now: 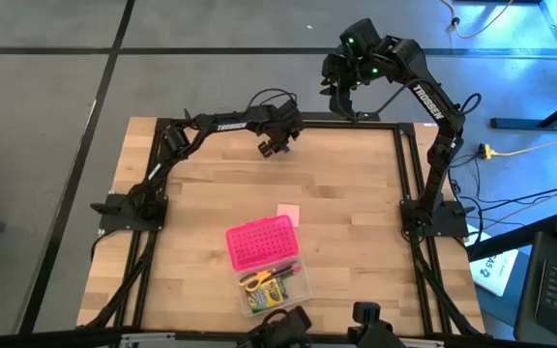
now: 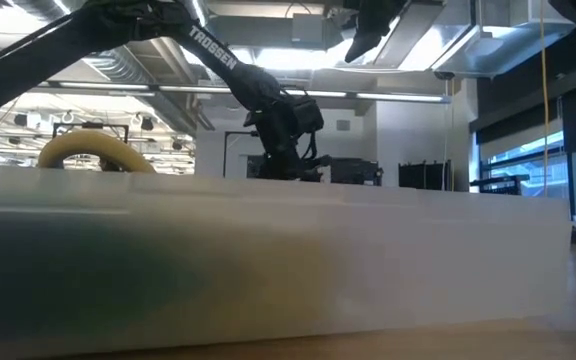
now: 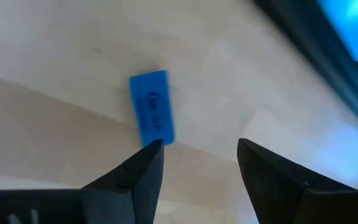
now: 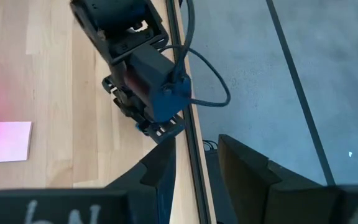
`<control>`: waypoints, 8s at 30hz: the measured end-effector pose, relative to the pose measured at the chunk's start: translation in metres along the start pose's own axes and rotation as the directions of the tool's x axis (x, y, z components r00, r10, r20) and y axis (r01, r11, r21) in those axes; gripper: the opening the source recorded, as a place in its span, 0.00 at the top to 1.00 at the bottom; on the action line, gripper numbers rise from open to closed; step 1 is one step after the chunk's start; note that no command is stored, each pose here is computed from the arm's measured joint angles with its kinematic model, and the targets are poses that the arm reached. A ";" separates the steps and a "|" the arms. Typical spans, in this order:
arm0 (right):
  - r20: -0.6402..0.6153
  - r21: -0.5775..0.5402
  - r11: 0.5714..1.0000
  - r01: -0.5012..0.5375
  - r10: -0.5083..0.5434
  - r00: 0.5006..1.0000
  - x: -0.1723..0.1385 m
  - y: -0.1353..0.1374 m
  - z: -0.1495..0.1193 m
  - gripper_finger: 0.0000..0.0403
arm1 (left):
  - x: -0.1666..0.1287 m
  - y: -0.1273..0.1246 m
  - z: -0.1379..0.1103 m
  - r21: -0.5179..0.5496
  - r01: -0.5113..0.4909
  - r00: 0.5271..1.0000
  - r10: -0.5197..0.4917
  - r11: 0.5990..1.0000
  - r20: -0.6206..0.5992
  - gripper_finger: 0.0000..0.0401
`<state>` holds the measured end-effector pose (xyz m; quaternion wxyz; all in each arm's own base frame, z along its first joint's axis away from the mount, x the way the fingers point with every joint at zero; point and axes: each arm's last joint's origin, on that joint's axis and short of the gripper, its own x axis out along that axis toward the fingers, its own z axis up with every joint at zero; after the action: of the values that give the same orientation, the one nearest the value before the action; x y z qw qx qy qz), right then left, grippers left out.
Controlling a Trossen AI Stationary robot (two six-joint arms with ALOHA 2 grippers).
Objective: Pack school essentials
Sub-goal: Put the blue eraser into the pink supply box
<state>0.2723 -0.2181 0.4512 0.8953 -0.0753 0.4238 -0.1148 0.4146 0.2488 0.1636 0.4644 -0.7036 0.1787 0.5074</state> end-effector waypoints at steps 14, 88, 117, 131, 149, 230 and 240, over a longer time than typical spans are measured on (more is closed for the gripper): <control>0.000 0.000 1.000 0.000 0.000 1.000 0.000 0.000 0.000 0.70 | -0.020 -0.001 -0.015 -0.137 -0.120 0.988 0.131 0.983 0.075 0.51; 0.006 -0.001 1.000 0.004 -0.004 1.000 0.000 0.000 0.001 0.70 | 0.012 0.004 0.014 -0.032 -0.142 0.987 0.144 0.989 0.076 0.51; 0.006 -0.001 1.000 0.004 -0.004 1.000 0.000 -0.001 0.001 0.70 | 0.013 0.011 0.036 -0.231 -0.228 0.973 0.213 0.946 -0.091 0.76; 0.012 -0.003 1.000 0.007 -0.007 1.000 0.000 -0.001 0.001 0.70 | 0.006 0.021 0.030 -0.254 -0.340 0.940 0.322 0.906 -0.109 0.77; 0.013 -0.003 1.000 0.008 -0.008 1.000 0.000 -0.001 0.001 0.70 | -0.016 -0.015 0.010 -0.117 -0.142 0.989 0.146 0.983 0.020 0.76; 0.031 -0.006 1.000 0.020 -0.020 0.999 0.000 -0.002 0.003 0.70 | 0.011 -0.008 0.005 -0.256 -0.155 0.986 0.164 0.954 0.015 0.55; 0.033 -0.007 1.000 0.021 -0.021 0.999 0.000 -0.002 0.003 0.70 | 0.016 -0.003 0.021 -0.371 -0.233 0.972 0.218 0.899 -0.081 0.55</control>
<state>0.2746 -0.2201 0.4536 0.9007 -0.0847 0.4085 -0.1214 0.4116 0.2714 0.1497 0.2546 -0.7638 0.1665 0.5693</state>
